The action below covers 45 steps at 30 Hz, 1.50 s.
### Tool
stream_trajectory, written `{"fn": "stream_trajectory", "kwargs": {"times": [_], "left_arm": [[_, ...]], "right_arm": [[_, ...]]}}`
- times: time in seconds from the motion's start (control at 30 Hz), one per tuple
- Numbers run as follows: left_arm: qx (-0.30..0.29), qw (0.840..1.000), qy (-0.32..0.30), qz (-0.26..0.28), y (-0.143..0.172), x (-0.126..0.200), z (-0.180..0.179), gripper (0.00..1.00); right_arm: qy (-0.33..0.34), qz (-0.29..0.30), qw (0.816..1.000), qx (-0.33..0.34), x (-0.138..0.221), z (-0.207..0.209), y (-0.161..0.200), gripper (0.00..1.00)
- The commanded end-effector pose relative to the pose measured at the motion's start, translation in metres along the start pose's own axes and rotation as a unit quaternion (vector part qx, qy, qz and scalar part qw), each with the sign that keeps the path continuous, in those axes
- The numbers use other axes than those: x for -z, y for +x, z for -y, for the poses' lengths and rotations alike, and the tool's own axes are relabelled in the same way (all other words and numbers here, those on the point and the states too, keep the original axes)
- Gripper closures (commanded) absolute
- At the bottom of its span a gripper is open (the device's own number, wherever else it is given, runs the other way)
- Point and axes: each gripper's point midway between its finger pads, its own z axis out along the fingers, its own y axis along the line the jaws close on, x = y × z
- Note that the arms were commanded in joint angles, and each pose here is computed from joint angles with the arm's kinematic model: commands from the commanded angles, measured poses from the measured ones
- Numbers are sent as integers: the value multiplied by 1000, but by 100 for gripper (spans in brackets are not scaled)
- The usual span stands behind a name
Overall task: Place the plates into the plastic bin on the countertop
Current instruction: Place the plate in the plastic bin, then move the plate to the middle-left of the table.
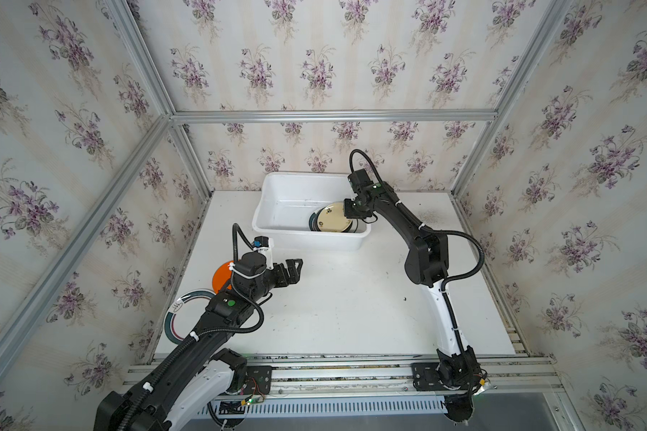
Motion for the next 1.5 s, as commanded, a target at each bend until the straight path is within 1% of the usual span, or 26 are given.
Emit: {"fn": "stream_trajectory", "kwargs": {"times": [0.0, 0.03, 0.07, 0.13, 0.27, 0.37, 0.47, 0.6, 0.7, 0.77, 0.9, 1.03, 1.13, 1.33, 1.47], "left_arm": [[-6, 1000, 1, 7, -3, 0, 1, 1], [-6, 1000, 2, 6, -3, 0, 1, 1], [-5, 1000, 1, 6, -3, -1, 1, 1], [-4, 1000, 0, 4, -2, -1, 0, 1], [-5, 1000, -3, 4, -1, -2, -1, 1], [-6, 1000, -4, 5, -2, -2, -2, 1], [-7, 1000, -7, 8, -2, 0, -3, 1], [-2, 1000, -9, 7, -3, -1, -3, 1], [-2, 1000, -14, 6, -4, -3, -4, 1], [-1, 1000, -22, 7, -4, -4, -7, 1], [3, 999, -46, 9, -6, -4, -17, 1], [28, 997, -69, 6, -2, -6, -35, 1], [38, 996, -82, 0, 1, -9, -45, 1], [50, 991, -126, 2, 0, -10, -67, 1], [67, 987, -147, 7, -4, -12, -79, 1]], "right_arm": [[17, 0, 1000, 7, 12, 9, -1, 39], [12, 2, 1000, 6, 15, 7, -2, 32], [7, 4, 1000, 8, 18, 4, -3, 29], [-2, 15, 1000, 10, 26, 1, -9, 26], [-27, 32, 999, 10, 40, -10, -17, 24], [-59, 43, 997, 3, 49, -23, -24, 23], [-82, 58, 995, -6, 65, -32, -32, 23], [-80, 87, 993, 9, 100, -39, -38, 23], [-78, 109, 991, 21, 129, -41, -37, 23], [-88, 128, 988, 22, 148, -41, -35, 23], [-107, 175, 978, 18, 181, -33, -16, 23], [-126, 209, 970, 15, 206, -22, 14, 22], [-124, 200, 972, 9, 211, -10, 39, 22], [-139, 177, 974, -17, 204, 8, 90, 22], [-175, 161, 970, -50, 195, 10, 122, 22]]}}
